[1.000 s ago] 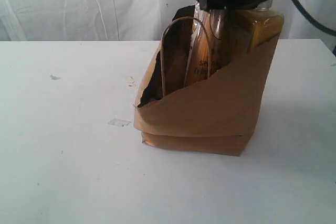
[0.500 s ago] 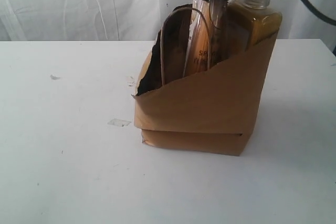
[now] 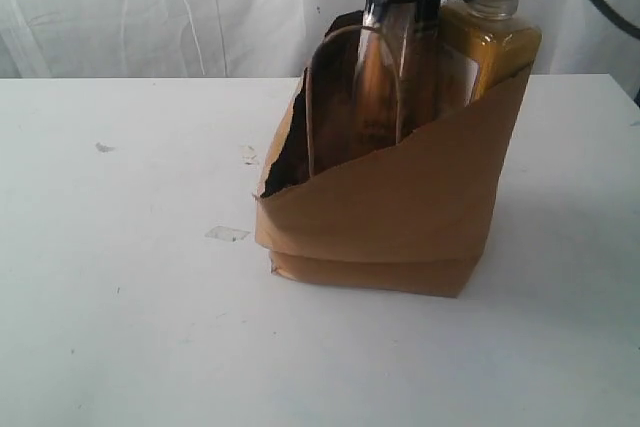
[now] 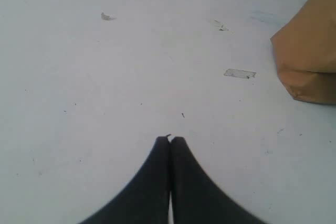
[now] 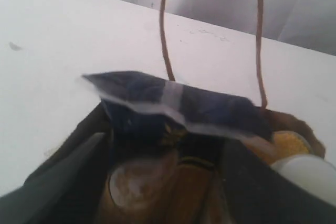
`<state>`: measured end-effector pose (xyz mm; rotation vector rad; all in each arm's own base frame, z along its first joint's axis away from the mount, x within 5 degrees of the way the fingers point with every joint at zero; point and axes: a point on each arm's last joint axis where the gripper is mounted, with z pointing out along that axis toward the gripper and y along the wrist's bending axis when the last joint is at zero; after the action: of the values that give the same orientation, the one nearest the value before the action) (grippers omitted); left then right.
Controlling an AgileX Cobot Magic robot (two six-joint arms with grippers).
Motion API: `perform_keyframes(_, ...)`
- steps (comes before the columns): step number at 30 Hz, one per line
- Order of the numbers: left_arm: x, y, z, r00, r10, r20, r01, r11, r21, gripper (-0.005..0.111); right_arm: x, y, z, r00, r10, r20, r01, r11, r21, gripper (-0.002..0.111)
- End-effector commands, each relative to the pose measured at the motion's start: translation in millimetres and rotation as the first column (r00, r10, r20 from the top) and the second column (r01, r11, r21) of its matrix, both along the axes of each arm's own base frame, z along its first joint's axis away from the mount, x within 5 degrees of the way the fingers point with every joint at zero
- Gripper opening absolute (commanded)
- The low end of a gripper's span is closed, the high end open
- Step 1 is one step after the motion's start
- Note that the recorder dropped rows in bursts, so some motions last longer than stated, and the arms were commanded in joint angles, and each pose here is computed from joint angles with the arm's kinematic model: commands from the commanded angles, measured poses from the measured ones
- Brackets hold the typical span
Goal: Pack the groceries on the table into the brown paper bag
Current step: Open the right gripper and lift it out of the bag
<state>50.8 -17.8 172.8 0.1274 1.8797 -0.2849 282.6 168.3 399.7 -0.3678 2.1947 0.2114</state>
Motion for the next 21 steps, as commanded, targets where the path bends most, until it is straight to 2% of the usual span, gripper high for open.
perform_keyframes(1,-0.2,-0.1,-1.4,1.000,0.004,-0.003,-0.004,1.000,-0.011,0.000,-0.2,-6.5,8.0,0.999,-0.003,0.039,0.004,1.000,-0.018,0.069)
perform_keyframes(10,-0.2,-0.1,-1.4,1.000,0.004,-0.003,-0.004,1.000,-0.011,0.000,-0.7,-6.9,8.7,0.999,-0.003,0.042,0.004,1.000,-0.018,0.069)
perform_keyframes(21,-0.2,-0.1,-1.4,1.000,0.004,-0.003,-0.004,1.000,-0.011,0.000,-12.7,-16.6,25.6,0.995,-0.008,0.099,0.009,1.000,-0.012,0.068)
